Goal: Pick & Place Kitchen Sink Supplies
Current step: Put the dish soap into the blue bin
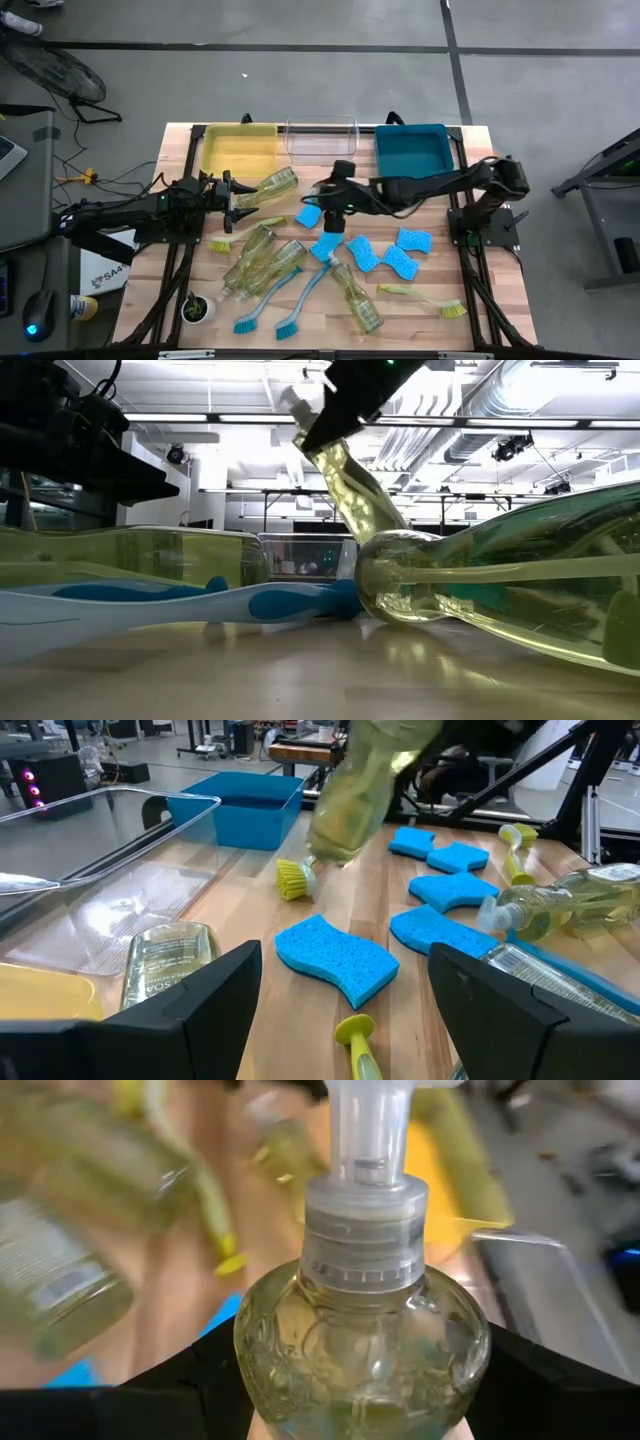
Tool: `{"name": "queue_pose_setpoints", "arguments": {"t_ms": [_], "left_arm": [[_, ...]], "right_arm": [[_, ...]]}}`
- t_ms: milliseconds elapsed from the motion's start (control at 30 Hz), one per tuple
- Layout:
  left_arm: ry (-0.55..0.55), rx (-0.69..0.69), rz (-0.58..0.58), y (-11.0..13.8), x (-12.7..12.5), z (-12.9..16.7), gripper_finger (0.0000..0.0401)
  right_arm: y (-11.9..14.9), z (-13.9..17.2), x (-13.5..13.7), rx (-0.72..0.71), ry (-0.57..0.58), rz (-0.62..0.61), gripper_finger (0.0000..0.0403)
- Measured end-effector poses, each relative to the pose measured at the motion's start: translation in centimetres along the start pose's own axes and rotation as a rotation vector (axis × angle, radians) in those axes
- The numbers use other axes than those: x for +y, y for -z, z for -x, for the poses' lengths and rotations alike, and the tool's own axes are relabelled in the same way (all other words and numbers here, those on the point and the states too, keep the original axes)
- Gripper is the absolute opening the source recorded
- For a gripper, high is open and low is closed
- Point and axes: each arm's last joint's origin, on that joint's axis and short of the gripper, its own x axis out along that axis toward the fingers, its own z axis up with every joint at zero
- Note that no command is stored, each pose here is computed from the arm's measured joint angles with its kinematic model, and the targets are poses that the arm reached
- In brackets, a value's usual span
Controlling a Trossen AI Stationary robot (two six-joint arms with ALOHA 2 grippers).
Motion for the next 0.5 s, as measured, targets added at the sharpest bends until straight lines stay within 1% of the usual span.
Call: {"name": "queue_pose_setpoints", "arguments": {"t_ms": [133,233,333,433,500], "left_arm": [[0.0,0.0,0.0,0.0,0.0,0.0,0.028],[0.0,0.0,0.0,0.0,0.0,0.0,0.028],[0.0,0.0,0.0,0.0,0.0,0.0,0.028],[0.0,0.0,0.0,0.0,0.0,0.0,0.028],[0.0,0.0,0.0,0.0,0.0,0.0,0.028]], "right_arm": [[1.7,1.3,-0.5,-0.106,0.227,-0.088,0.0263],[2.6,2.7,-1.3,-0.142,0.384,-0.14,0.0263],[3.5,3.9,-2.1,-0.155,0.493,-0.181,0.0263],[4.4,5.3,-3.5,-0.164,0.597,-0.237,0.0263],[5.3,6.1,-4.6,-0.186,0.633,-0.301,0.0263]]}}
